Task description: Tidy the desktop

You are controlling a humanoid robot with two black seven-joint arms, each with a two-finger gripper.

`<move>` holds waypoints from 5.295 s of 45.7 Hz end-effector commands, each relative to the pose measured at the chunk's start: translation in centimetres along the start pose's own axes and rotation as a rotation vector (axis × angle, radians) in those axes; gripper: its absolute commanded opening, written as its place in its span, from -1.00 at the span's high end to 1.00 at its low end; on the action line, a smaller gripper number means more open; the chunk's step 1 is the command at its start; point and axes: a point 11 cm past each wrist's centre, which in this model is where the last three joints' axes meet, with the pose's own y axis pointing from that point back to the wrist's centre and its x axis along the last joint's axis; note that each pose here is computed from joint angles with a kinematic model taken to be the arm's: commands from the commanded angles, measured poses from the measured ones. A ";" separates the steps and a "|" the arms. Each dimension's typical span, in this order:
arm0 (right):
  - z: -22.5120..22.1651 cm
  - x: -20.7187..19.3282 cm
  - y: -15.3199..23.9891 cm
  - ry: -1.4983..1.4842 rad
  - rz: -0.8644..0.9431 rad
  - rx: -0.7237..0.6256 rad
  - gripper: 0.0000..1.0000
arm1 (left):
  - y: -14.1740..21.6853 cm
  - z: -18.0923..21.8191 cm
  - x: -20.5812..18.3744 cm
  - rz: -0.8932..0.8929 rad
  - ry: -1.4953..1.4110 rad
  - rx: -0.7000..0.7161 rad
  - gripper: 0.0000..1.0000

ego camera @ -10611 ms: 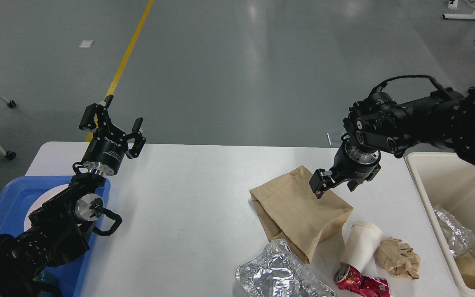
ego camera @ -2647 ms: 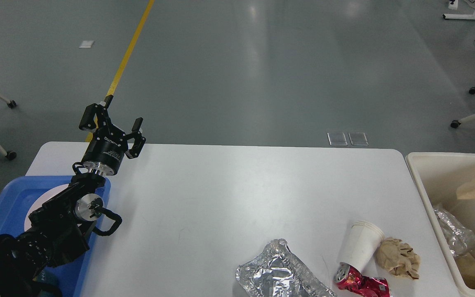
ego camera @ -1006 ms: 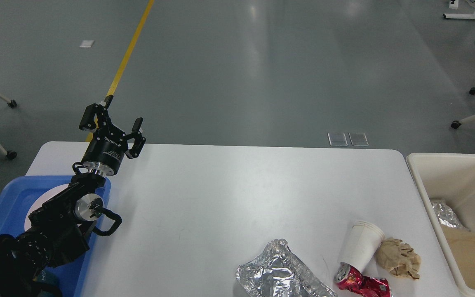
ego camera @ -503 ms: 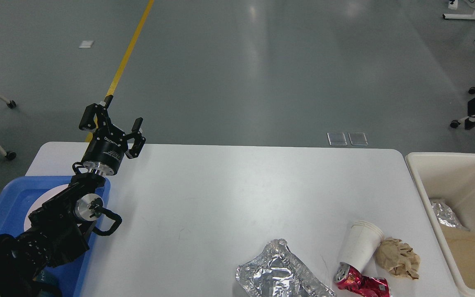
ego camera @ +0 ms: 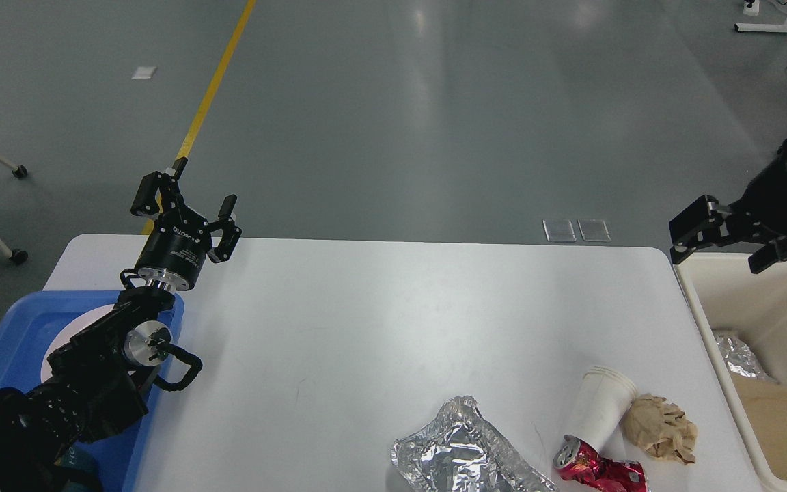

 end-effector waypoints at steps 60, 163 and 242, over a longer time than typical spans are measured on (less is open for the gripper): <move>-2.4 -9.4 -20.3 0.006 -0.072 0.060 -1.00 | 0.0 0.0 0.0 -0.001 0.001 0.000 -0.93; 0.4 4.0 0.5 -0.149 0.052 -0.036 1.00 | 0.0 0.0 0.0 0.000 0.000 0.000 -0.93; 28.1 -8.6 -14.1 -0.630 0.633 -0.305 -0.74 | 0.0 0.0 0.0 -0.001 0.001 0.000 -0.93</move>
